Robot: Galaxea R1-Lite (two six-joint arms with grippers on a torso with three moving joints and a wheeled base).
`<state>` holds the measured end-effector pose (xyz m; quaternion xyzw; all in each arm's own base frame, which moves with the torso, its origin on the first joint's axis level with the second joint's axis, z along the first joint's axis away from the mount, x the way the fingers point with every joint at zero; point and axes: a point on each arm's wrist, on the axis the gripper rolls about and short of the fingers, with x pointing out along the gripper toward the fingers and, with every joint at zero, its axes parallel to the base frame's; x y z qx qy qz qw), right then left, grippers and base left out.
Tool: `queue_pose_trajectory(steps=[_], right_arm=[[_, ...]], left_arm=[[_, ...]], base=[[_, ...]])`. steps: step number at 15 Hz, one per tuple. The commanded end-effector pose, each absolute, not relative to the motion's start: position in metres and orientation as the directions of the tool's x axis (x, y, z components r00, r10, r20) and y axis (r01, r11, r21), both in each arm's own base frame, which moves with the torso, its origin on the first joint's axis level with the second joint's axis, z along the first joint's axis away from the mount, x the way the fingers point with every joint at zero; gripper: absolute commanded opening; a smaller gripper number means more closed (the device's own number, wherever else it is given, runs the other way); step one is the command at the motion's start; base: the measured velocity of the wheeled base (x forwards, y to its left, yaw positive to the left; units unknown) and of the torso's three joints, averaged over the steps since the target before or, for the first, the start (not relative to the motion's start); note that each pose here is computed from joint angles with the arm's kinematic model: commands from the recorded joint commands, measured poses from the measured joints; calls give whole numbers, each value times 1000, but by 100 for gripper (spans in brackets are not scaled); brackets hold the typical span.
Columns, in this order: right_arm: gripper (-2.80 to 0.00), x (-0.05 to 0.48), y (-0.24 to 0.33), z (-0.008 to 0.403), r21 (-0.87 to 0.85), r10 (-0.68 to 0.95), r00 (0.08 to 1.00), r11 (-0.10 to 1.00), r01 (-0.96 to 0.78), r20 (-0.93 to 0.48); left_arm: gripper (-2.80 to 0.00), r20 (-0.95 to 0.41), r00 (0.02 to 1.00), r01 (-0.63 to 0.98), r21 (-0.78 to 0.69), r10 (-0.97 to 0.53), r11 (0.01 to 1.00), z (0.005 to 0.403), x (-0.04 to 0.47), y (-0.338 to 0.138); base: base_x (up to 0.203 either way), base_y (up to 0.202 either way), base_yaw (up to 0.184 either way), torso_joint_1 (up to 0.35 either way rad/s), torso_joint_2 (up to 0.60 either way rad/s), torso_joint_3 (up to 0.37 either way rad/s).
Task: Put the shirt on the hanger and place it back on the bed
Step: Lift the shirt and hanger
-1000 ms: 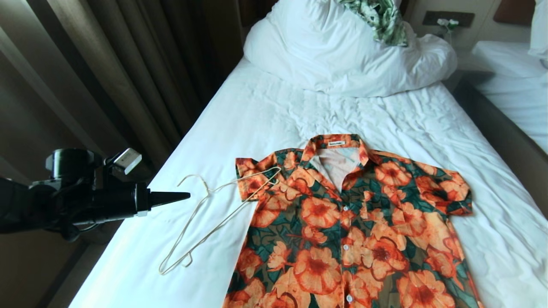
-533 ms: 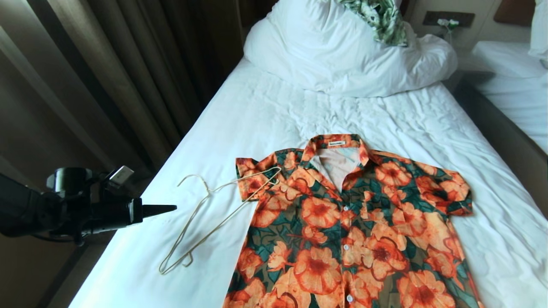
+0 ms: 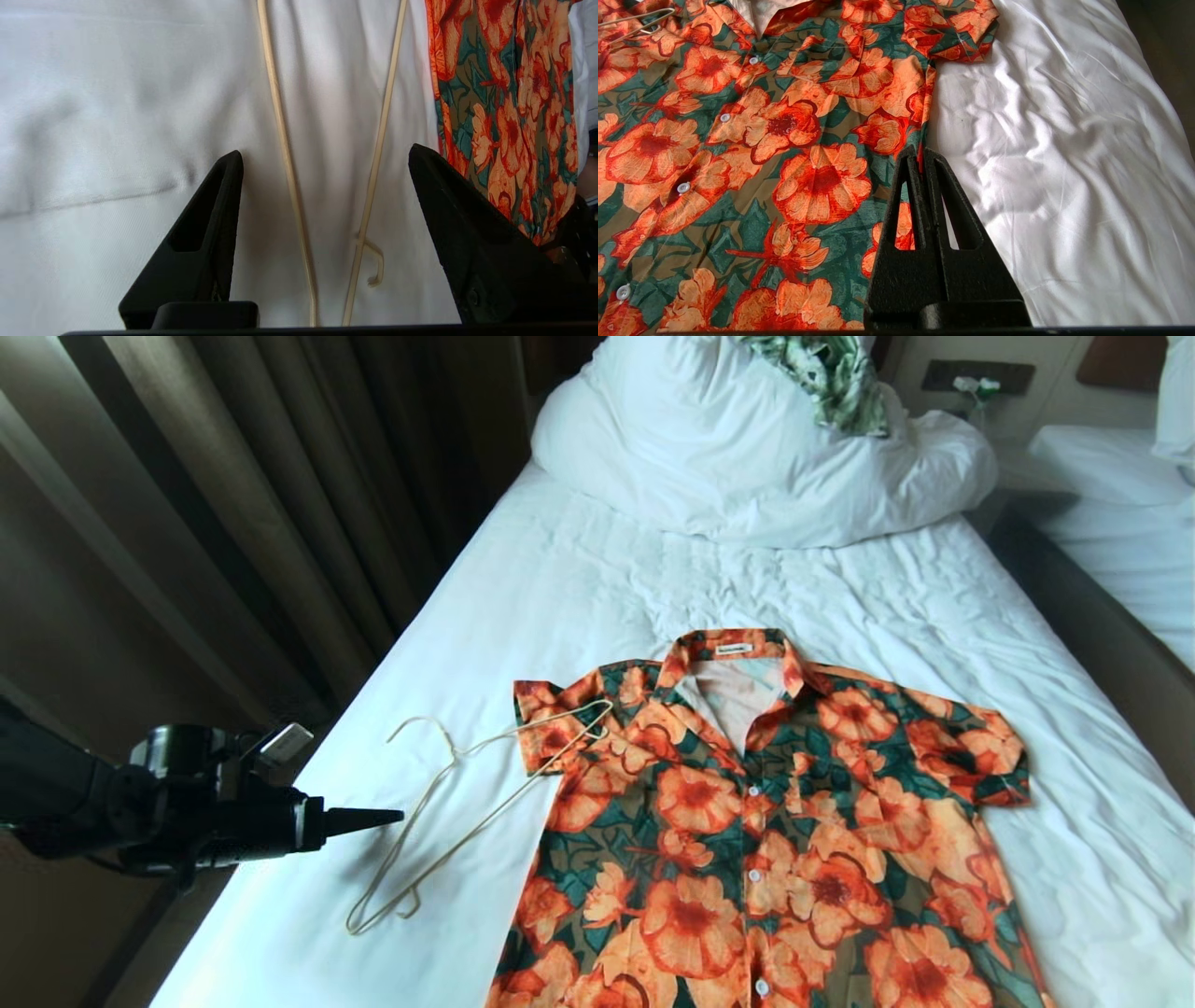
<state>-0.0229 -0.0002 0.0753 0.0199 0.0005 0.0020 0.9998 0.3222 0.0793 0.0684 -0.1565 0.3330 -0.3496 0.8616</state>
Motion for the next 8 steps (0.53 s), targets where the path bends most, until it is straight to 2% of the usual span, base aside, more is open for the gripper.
queue_pose_trajectory(steps=[1,5,8], right_arm=[[-280,-23,0,75,40,5,1000,999,-5,0],[-280,-23,0,75,40,5,1000,999,-5,0],[-280,-23,0,75,40,5,1000,999,-5,0]], left_arm=[[0,-463,513,514,-508,-723,691,64,326,72],[0,-477,462,564,-492,-748,663,58,343,49],[0,-526,407,567,-495,-746,658,39,351,27]], base=[[0,0,0,0,0,0],[0,0,0,0,0,0],[0,0,0,0,0,0]])
